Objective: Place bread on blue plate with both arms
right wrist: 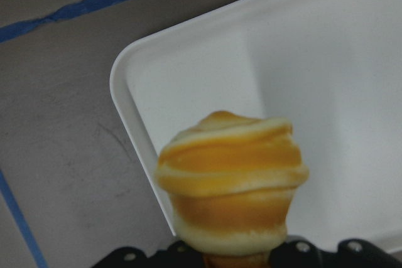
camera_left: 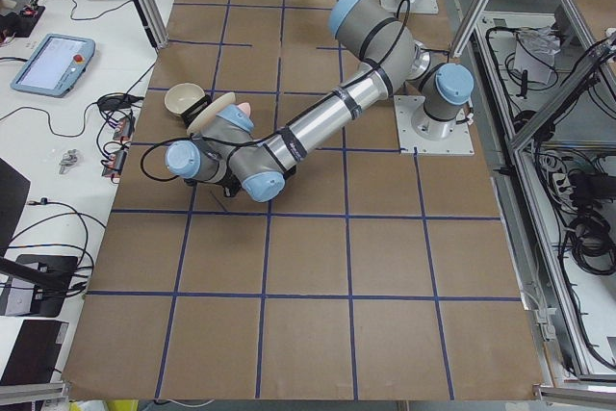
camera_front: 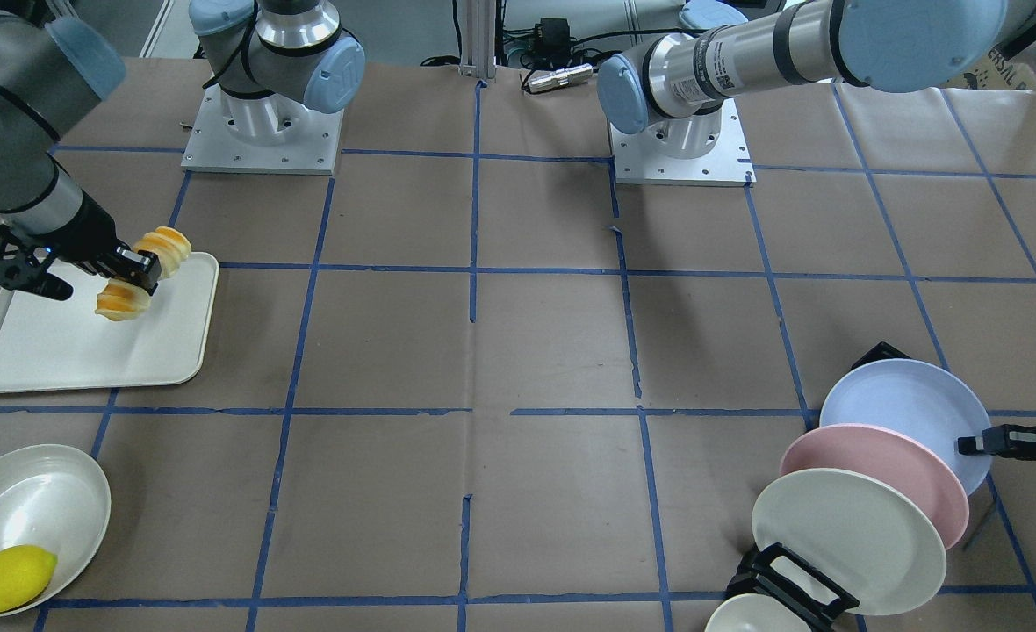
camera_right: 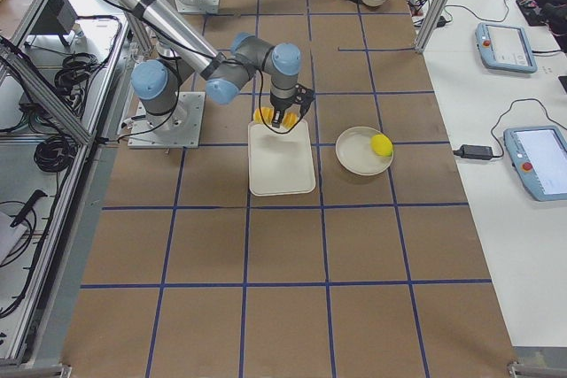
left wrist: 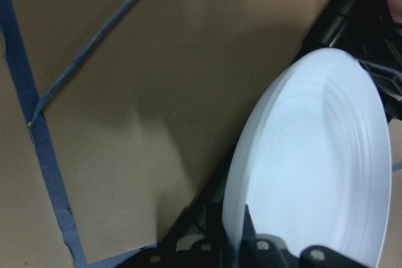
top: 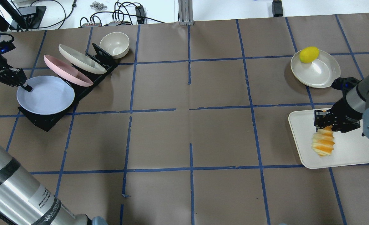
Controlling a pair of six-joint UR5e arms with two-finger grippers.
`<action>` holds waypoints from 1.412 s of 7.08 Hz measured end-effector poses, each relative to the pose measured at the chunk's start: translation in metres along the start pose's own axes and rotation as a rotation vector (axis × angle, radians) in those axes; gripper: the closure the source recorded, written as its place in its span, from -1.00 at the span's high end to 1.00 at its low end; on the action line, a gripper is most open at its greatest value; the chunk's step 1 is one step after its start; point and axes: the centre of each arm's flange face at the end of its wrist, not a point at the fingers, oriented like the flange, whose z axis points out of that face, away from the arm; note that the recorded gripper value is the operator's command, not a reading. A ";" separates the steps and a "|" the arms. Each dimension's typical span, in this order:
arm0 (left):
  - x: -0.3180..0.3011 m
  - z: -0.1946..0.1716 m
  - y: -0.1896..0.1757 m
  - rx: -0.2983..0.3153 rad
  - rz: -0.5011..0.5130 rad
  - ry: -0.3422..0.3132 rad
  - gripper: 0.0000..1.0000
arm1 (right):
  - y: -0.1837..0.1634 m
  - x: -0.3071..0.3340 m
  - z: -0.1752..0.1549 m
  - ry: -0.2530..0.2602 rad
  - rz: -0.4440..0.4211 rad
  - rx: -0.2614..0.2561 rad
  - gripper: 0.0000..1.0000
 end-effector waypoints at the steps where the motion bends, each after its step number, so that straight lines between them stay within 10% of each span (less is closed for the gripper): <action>1: 0.001 -0.011 0.003 -0.006 -0.001 -0.007 -0.79 | 0.010 -0.004 -0.040 -0.001 -0.007 -0.006 -0.96; 6: 0.063 -0.085 0.074 -0.095 -0.005 -0.027 -0.82 | 0.021 -0.137 -0.143 0.037 -0.284 0.108 -0.93; 10: 0.207 -0.053 0.130 -0.150 -0.099 -0.029 -0.82 | 0.036 -0.233 -0.150 0.095 -0.494 0.105 -0.93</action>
